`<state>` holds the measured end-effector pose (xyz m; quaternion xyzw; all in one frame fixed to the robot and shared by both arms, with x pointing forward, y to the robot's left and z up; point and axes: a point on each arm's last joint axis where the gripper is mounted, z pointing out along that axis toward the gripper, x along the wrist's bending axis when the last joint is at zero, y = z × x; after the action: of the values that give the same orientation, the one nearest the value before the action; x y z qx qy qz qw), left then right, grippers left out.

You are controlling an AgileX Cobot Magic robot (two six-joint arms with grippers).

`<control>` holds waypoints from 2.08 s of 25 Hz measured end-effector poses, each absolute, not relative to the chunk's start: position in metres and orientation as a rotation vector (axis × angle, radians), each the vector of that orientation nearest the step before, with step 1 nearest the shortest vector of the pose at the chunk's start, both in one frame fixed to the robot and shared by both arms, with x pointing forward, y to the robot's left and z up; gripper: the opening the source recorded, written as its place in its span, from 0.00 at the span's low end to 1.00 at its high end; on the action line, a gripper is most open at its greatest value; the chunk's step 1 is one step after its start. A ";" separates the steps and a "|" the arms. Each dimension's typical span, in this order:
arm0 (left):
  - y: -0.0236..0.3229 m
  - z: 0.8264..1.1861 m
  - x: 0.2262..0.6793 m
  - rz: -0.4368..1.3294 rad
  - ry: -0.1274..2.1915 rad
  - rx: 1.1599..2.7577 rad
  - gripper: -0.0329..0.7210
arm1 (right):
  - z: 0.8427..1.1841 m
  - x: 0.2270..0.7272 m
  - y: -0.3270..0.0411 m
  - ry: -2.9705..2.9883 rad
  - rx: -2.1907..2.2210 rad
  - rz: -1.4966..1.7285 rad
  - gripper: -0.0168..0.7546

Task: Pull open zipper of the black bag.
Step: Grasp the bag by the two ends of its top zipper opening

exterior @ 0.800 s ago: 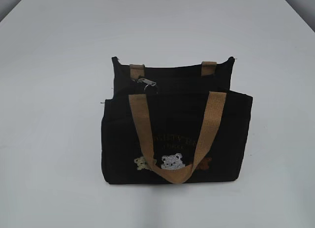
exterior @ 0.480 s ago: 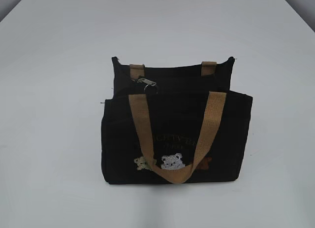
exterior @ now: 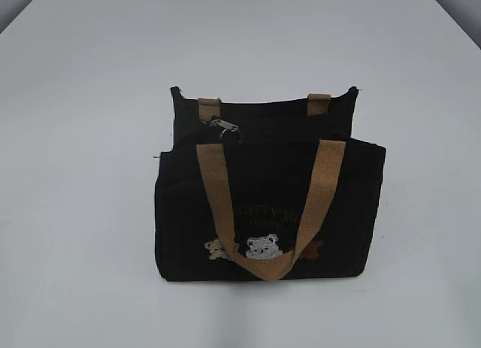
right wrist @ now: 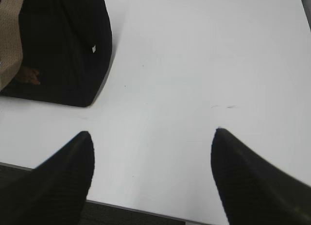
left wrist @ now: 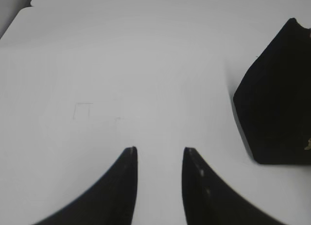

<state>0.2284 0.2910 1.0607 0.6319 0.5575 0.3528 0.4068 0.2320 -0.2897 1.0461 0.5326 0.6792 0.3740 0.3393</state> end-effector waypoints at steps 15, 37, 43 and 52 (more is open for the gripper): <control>0.291 1.061 0.229 0.887 1.401 1.588 0.36 | 1.046 0.232 -0.290 1.768 1.387 0.974 0.77; 0.232 1.064 0.398 -0.267 1.523 1.345 0.64 | 1.066 0.272 -0.288 1.823 1.370 0.948 0.77; 0.206 1.072 0.457 -0.324 1.450 1.484 0.64 | 1.093 0.312 -0.279 1.893 1.320 0.973 0.77; 0.153 1.049 0.525 -0.420 1.459 1.736 0.64 | 1.121 0.402 -0.235 2.216 1.164 0.885 0.77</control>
<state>0.5253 0.1531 1.0485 0.6879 0.5783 -0.1665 0.4056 0.4020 -0.2353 1.1210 0.4255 0.8101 0.3235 0.2408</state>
